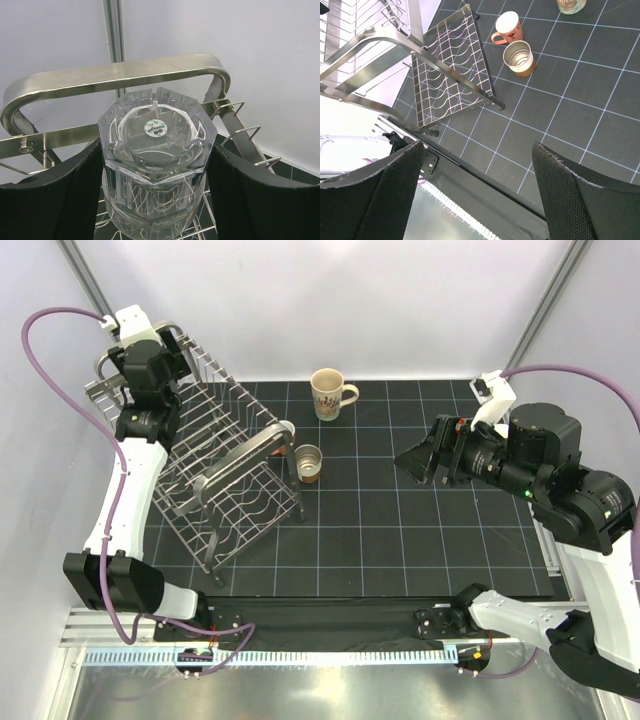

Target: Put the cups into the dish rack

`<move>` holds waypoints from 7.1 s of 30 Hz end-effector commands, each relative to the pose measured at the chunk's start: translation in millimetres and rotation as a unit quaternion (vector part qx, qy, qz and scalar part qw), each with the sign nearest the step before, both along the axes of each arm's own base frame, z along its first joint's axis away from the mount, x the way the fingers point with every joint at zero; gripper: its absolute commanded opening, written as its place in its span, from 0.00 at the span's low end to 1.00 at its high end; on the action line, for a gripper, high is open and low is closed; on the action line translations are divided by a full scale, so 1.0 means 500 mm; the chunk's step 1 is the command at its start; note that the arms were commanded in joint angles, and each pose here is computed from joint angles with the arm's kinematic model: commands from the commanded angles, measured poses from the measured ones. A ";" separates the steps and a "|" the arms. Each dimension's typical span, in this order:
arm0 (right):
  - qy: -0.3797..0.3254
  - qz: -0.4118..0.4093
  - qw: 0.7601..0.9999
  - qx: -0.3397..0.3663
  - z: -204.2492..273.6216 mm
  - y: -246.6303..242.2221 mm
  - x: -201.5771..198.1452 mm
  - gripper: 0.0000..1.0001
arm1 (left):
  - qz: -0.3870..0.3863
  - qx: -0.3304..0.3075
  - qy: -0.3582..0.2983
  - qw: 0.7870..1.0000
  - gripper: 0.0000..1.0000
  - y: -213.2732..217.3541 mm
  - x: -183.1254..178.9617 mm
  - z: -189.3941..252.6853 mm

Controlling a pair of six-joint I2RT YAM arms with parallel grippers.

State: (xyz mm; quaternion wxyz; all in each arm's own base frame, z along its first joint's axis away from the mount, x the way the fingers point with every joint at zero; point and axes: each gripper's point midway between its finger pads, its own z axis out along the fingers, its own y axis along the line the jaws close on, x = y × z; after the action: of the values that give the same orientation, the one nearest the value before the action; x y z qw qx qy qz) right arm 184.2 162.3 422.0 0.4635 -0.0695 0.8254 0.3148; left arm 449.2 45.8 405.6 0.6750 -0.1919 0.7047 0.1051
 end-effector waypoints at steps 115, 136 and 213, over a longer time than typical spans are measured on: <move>0.332 -0.555 0.762 -0.037 -0.655 -0.672 0.494 0.32 | -0.463 -0.095 -0.014 0.881 0.94 -0.288 -0.638 0.054; 0.039 -0.306 0.931 -0.198 -0.240 -0.362 0.540 0.04 | -0.491 -0.174 -0.013 0.853 0.93 -0.344 -0.599 0.175; -0.716 0.189 0.660 -0.126 0.355 0.107 -0.034 0.04 | -0.525 -0.662 0.371 0.384 0.43 -0.783 -0.644 0.275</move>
State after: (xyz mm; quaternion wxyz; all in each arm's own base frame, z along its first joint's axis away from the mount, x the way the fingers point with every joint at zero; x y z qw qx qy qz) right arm 197.8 224.3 547.5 0.7845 -0.5107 0.3237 0.1376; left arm 130.4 -347.5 538.9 -0.0832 -0.1243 0.6902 -0.7080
